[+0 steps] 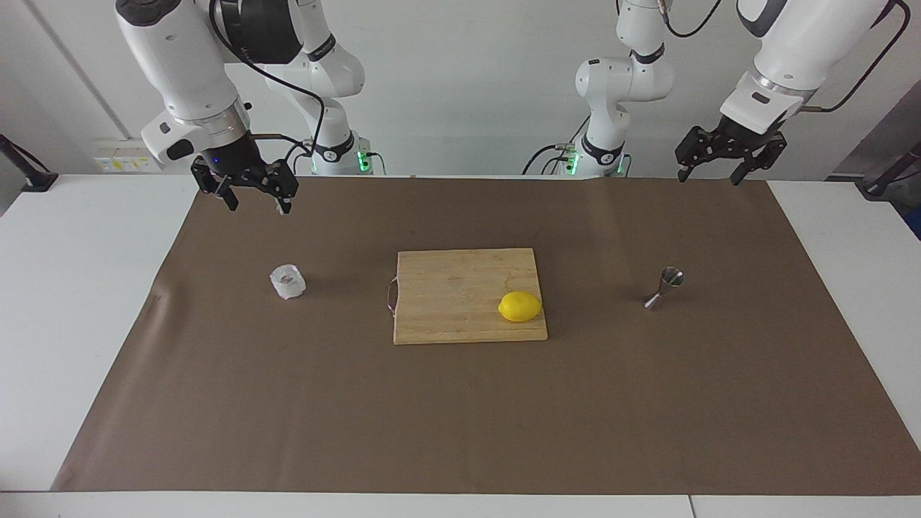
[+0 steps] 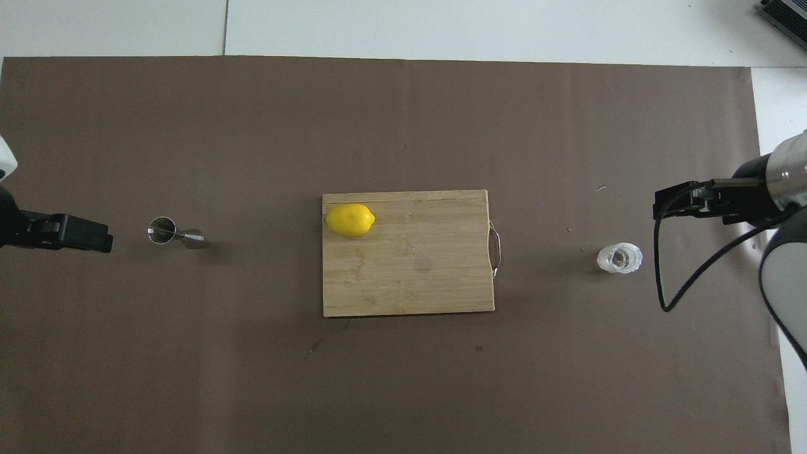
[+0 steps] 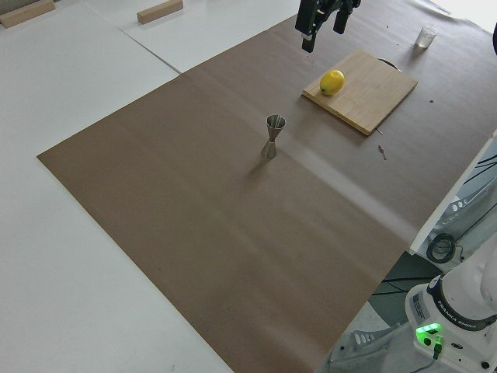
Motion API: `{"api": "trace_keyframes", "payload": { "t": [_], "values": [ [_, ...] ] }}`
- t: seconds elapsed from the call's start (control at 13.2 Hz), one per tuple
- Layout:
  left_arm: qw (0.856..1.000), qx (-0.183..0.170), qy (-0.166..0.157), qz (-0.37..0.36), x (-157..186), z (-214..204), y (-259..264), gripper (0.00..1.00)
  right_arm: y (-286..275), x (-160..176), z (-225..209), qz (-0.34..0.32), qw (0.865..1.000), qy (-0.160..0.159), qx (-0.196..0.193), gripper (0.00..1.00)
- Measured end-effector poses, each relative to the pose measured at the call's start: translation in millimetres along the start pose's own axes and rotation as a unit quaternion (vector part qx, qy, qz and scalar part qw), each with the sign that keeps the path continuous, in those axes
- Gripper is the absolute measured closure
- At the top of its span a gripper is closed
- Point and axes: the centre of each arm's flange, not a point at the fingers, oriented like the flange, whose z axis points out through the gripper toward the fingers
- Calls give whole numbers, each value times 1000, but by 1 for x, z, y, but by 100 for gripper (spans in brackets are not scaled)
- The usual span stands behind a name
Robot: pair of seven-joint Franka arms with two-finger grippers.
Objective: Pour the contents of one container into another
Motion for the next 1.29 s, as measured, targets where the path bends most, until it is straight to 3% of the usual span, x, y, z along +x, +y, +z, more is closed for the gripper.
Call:
{"api": "trace_keyframes", "payload": {
  "t": [1.29],
  "values": [
    [1000,-4,-3,10,0,2,12,0,0,0,0,0,1000,0,0,0]
  ]
}}
